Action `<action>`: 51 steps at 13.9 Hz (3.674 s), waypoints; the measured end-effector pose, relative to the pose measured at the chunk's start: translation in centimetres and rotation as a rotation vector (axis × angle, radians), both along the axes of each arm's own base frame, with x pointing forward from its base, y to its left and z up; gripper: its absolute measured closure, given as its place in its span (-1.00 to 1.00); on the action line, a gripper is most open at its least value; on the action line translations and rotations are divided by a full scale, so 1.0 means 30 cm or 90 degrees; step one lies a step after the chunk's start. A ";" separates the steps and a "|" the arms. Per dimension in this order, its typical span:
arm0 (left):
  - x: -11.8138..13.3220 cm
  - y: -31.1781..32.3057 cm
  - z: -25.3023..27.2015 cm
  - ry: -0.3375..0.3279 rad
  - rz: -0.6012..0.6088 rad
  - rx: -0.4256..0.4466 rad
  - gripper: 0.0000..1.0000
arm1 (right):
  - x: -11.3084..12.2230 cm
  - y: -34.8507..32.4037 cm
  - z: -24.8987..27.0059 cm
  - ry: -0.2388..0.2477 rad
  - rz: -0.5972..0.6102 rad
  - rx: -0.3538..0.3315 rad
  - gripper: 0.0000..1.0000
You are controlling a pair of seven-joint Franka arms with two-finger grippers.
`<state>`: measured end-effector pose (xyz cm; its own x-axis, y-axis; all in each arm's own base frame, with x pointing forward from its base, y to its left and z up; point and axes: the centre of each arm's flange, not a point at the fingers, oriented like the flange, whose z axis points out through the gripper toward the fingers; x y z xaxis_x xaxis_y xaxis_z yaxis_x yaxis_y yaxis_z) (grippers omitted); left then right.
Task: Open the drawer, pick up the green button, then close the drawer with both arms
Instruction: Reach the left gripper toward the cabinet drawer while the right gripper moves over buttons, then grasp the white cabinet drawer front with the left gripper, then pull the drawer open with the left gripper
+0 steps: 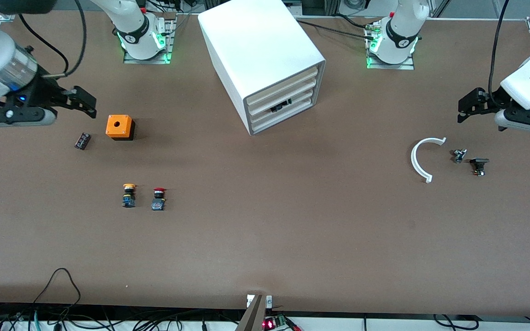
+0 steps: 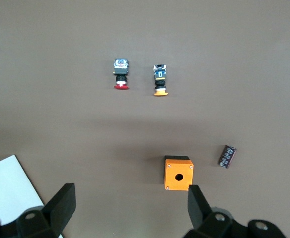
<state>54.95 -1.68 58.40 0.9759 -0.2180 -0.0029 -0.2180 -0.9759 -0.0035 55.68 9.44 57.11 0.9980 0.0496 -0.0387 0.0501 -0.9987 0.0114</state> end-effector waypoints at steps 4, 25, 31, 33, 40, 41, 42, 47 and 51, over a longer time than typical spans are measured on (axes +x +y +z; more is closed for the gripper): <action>-0.026 -0.022 -0.033 0.054 -0.008 0.001 -1.00 | 0.097 0.030 -0.190 0.025 0.005 -0.004 -1.00; -0.193 -0.503 -0.985 0.223 -0.023 -0.686 -0.99 | 0.282 0.557 -0.331 -0.085 -0.081 0.039 -1.00; -0.361 -0.523 -1.339 0.176 -0.039 -0.810 -0.91 | 0.267 0.763 -0.313 -0.100 -0.196 0.063 -1.00; -0.412 -0.545 -1.420 0.181 -0.038 -0.831 -0.74 | 0.261 0.816 -0.313 -0.102 -0.232 0.070 -1.00; -0.554 -0.660 -1.502 0.244 -0.045 -0.855 0.04 | 0.253 0.872 -0.319 -0.103 -0.254 0.075 -1.00; -0.563 -0.669 -1.510 0.249 -0.047 -0.857 0.02 | 0.253 0.872 -0.318 -0.103 -0.254 0.075 -1.00; -0.571 -0.672 -1.521 0.248 -0.053 -0.860 0.02 | 0.253 0.872 -0.317 -0.103 -0.254 0.076 -1.00; -0.615 -0.686 -1.578 0.242 -0.082 -0.875 0.06 | 0.253 0.872 -0.316 -0.103 -0.254 0.076 -1.00; -0.642 -0.698 -1.597 0.240 -0.100 -0.883 0.17 | 0.253 0.872 -0.316 -0.103 -0.254 0.076 -1.00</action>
